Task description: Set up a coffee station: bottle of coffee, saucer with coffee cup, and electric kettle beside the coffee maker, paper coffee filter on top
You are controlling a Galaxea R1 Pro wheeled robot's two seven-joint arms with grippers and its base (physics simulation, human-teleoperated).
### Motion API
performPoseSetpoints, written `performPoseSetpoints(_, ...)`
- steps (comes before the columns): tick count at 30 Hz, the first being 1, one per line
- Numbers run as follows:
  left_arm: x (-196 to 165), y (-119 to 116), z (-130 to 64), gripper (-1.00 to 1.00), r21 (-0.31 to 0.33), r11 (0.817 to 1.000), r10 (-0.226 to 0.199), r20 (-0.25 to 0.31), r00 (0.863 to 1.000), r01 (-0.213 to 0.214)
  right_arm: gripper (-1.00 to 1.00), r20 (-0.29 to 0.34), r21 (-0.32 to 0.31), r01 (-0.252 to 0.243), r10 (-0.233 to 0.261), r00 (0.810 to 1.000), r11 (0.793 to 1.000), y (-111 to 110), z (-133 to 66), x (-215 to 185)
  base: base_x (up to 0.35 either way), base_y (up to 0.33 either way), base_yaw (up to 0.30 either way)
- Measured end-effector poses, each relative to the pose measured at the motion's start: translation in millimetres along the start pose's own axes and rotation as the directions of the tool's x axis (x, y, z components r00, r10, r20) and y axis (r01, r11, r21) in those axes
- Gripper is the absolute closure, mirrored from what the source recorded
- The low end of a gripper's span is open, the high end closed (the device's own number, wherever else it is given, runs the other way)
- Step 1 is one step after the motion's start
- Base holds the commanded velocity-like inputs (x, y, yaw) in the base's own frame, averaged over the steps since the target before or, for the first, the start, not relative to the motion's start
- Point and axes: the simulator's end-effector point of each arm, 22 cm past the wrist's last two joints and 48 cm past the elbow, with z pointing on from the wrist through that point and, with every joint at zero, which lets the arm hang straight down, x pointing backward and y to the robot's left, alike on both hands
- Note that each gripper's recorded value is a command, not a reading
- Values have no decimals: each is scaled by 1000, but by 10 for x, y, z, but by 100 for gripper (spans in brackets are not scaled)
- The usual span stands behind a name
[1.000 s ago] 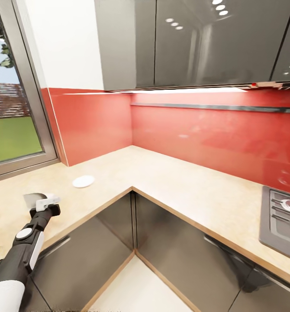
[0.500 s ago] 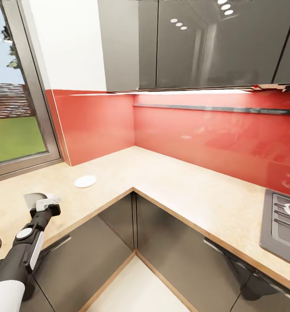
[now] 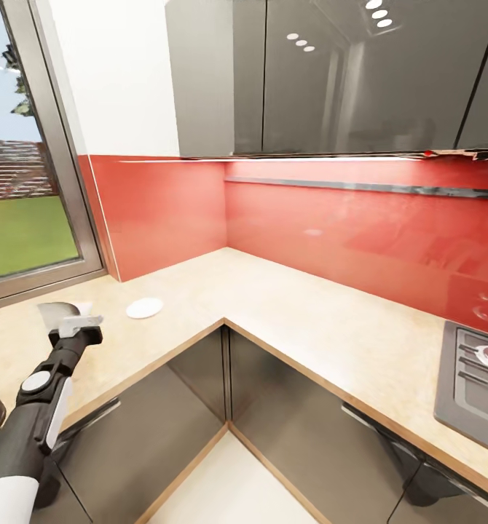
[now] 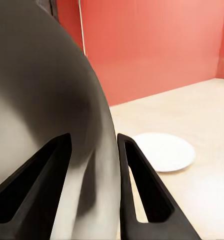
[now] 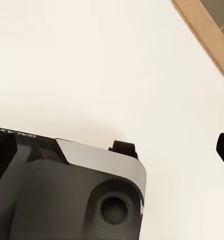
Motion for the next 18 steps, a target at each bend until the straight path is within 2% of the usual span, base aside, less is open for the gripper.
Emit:
performPoseSetpoints(3, -84, -123, -98, 100, 28, 999, 21, -4, 1000, -21, -100, 0, 0, 0, 0, 1000, 1000, 0, 0, 0, 0, 0, 0)
performPoseSetpoints(6, -88, -427, -300, 100, 94, 994, 57, -32, 998, -54, -100, 0, 0, 0, 0, 1000, 1000, 0, 0, 0, 0, 0, 0)
performPoseSetpoints(12, -130, -743, -480, 100, 163, 984, 84, -30, 996, -78, -100, 0, 0, 0, 0, 1000, 1000, 0, 0, 0, 0, 0, 0)
performPoseSetpoints(13, -123, -859, -534, 100, 188, 978, 93, -28, 995, -86, -100, 0, 0, 0, 0, 1000, 1000, 0, 0, -1, 0, 0, 0)
performPoseSetpoints(18, -118, -1134, -658, 100, 247, 964, 111, -22, 994, -102, -100, 0, 0, 0, 0, 1000, 1000, 0, -13, -5, 0, 0, 0)
